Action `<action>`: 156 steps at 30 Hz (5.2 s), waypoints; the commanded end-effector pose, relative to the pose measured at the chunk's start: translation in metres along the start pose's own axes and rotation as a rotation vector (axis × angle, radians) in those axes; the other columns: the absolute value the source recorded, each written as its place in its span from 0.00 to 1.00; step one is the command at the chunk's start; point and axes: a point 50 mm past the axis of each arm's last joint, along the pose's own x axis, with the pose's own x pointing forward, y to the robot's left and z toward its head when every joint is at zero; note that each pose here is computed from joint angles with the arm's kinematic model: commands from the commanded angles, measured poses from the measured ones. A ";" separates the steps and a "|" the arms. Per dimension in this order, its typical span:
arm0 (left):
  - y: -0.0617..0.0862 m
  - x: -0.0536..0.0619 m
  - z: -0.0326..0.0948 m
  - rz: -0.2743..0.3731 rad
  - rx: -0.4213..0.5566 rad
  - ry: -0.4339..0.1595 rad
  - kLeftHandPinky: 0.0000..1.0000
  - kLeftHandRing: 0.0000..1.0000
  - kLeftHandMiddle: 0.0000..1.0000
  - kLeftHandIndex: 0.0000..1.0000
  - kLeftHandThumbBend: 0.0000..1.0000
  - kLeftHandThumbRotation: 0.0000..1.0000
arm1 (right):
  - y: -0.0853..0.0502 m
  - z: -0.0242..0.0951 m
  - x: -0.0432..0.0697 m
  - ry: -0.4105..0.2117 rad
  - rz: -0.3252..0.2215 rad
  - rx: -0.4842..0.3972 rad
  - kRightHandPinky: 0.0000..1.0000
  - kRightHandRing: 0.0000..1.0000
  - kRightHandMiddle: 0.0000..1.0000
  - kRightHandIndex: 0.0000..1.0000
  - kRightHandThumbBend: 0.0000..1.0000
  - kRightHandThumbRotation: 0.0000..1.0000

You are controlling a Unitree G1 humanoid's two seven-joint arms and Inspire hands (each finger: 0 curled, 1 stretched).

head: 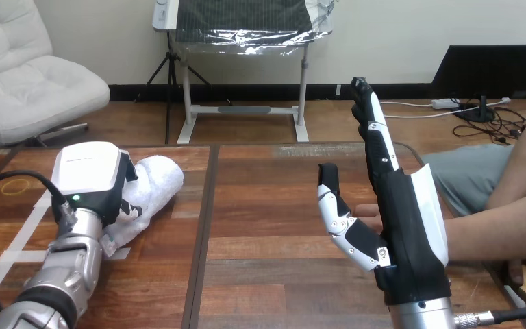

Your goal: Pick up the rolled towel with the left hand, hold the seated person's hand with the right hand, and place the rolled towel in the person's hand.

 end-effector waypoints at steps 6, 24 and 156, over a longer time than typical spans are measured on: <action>0.006 -0.001 0.006 0.053 -0.155 -0.067 0.43 0.48 0.53 0.60 0.64 0.10 | -0.004 0.017 0.010 -0.097 -0.032 0.013 1.00 1.00 1.00 1.00 0.00 0.00; 0.013 -0.028 0.036 0.137 -0.416 -0.356 0.51 0.56 0.60 0.67 0.61 0.34 | -0.004 0.020 0.011 -0.102 -0.032 0.002 1.00 1.00 1.00 1.00 0.00 0.00; 0.061 -0.069 0.066 0.397 -0.155 0.025 0.94 0.95 0.96 0.96 0.87 0.83 | 0.002 0.020 0.012 -0.087 -0.025 0.019 1.00 1.00 1.00 1.00 0.00 0.00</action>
